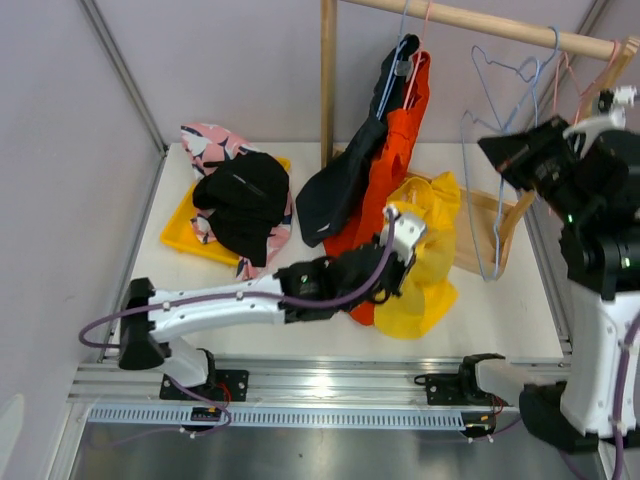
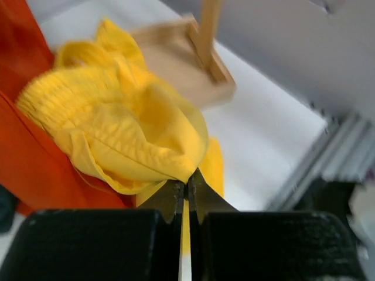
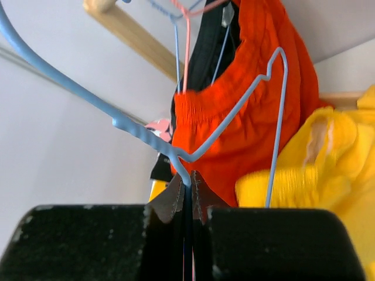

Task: Remove the shorts from the hanger

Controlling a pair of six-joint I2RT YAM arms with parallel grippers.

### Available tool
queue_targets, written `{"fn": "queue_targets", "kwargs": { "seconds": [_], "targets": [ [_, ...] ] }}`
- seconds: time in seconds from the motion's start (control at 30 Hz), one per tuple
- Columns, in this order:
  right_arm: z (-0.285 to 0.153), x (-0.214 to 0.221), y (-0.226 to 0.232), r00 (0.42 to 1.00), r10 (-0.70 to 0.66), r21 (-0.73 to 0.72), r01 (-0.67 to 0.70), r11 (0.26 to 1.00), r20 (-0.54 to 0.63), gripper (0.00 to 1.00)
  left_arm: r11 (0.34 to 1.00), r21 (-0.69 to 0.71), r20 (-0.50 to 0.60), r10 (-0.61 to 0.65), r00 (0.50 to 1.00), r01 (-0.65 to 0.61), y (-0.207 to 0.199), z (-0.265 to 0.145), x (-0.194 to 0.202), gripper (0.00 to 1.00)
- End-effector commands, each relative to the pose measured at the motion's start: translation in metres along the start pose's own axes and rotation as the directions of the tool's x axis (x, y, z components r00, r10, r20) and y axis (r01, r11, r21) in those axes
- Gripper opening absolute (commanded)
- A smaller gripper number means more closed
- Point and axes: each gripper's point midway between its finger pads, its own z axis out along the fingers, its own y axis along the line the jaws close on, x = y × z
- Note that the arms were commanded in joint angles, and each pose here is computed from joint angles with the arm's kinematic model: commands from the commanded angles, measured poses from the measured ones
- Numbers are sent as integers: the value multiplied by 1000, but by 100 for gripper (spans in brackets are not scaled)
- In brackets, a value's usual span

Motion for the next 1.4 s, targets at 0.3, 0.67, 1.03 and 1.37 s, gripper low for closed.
{"fn": "queue_targets", "kwargs": {
  "seconds": [0.3,0.67,1.03,1.37],
  "targets": [
    [130,-99,-23,967,-45,88,23,996,250,0,985,105,-74,-130,989,137,-17,-156,100,0],
    [175,-108,-57,959,-19,115,-14,993,283,0,988,98,-92,-108,990,116,-30,-161,122,0],
    [180,-72,-89,986,18,117,-37,992,163,54,993,-93,56,-61,997,66,34,-186,-5,0],
    [114,-26,-79,994,22,55,-28,998,108,99,859,-503,298,70,952,95,231,-219,-166,0]
  ]
}}
